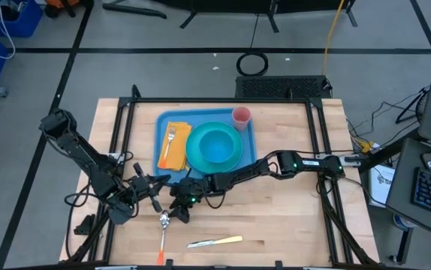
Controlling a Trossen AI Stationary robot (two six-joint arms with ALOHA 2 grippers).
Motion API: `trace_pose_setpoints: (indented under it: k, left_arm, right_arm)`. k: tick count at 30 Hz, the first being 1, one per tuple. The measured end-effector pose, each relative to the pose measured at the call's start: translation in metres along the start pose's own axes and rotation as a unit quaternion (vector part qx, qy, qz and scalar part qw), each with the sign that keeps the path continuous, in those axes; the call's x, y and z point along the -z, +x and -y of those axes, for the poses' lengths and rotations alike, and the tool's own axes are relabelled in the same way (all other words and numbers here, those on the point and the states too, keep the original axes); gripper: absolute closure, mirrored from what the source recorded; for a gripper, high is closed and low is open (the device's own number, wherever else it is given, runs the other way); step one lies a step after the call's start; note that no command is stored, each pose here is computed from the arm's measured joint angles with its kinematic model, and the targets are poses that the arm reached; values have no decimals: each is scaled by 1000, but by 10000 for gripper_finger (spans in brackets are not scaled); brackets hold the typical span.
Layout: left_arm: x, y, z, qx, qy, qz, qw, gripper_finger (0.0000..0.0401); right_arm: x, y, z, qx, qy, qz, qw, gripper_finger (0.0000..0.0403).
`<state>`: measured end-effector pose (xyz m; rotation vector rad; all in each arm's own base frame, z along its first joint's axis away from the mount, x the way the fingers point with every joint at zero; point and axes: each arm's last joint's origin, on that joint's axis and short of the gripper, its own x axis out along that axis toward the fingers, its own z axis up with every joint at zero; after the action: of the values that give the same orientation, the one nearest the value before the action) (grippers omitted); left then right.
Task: Set up tray
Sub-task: Put the orange spoon on the yellow napkin to the right of the orange fork on the blue serving tray
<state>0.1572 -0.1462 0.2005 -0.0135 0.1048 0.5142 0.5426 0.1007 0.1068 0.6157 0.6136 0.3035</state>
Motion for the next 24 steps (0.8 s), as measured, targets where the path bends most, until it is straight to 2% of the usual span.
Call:
trace_pose_setpoints:
  k: [5,15,19,24]
  left_arm:
    - [0,0,0,3,0,-2,1000,375]
    - [0,0,0,4,-1,-2,1000,375]
    - [0,0,0,4,-1,-3,1000,375]
    - [0,0,0,3,-1,-2,1000,375]
  right_arm:
    - [3,2,-4,29,-29,16,999,204]
    - [5,5,-15,33,-44,11,998,204]
    - [7,8,-15,28,-40,9,999,204]
    - [7,26,-7,-14,-7,-8,1000,204]
